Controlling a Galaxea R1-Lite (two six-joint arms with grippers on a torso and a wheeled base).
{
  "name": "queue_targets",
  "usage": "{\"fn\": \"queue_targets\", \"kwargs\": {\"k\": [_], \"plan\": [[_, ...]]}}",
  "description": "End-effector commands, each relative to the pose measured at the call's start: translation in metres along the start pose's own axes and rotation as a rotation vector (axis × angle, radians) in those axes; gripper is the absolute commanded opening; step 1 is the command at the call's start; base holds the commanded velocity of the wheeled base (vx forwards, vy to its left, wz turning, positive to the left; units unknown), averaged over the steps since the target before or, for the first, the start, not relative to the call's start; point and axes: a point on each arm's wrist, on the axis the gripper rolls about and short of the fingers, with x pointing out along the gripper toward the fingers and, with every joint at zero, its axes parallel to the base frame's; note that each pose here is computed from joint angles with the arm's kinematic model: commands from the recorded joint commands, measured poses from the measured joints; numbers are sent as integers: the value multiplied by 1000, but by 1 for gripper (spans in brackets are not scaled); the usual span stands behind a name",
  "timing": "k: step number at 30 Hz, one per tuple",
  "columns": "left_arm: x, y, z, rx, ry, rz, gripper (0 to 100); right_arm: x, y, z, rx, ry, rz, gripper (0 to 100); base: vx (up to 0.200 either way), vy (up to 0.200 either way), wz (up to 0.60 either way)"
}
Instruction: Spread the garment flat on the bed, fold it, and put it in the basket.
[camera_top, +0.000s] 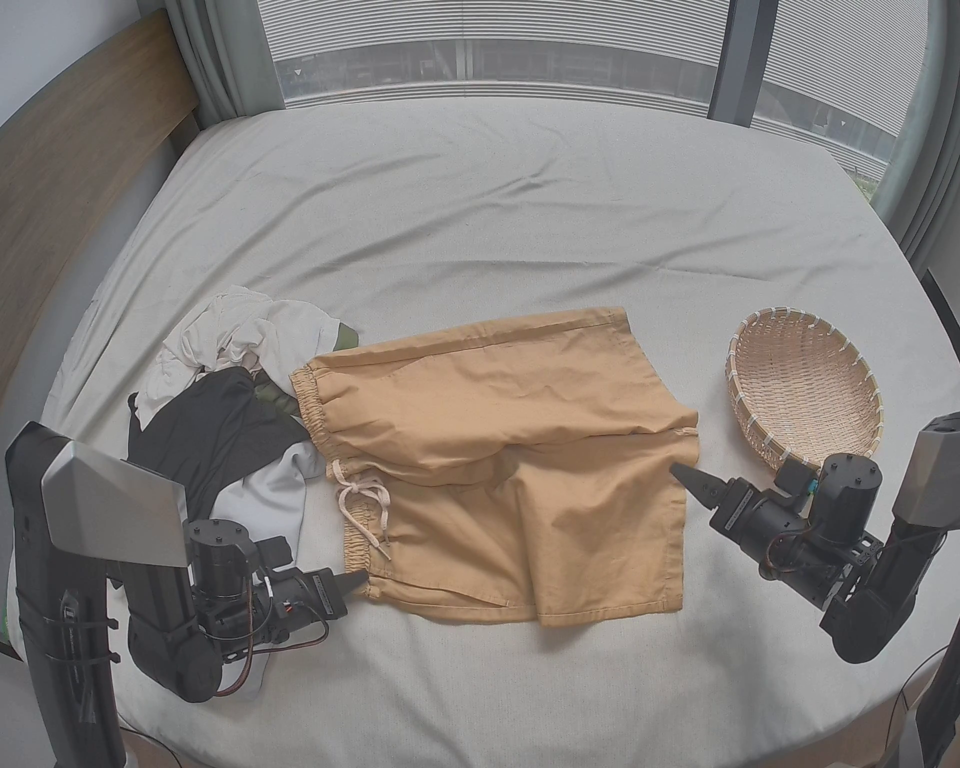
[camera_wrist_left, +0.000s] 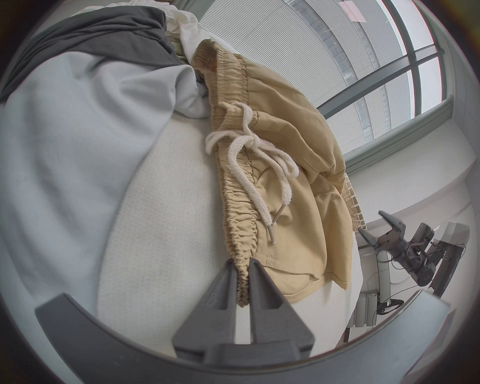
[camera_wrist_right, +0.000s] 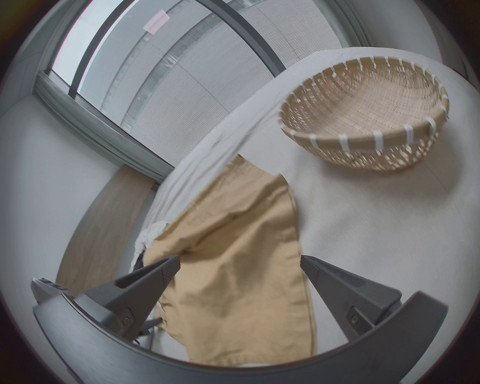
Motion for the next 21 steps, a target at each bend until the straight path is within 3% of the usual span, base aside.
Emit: {"fn": "queue_targets", "kwargs": {"k": [1,12,21], "plan": [[-11,-2,7,-2,-28,5,0,1,-19,-21,-3,97,-73,100,0,0,0],[-16,-3,10,1,-42,7,0,1,-41,-56,1,247,-171,100,0,0,0],[-16,-3,10,3,-39,9,0,1,-31,-73,-20,310,-142,100,0,0,0]]}}
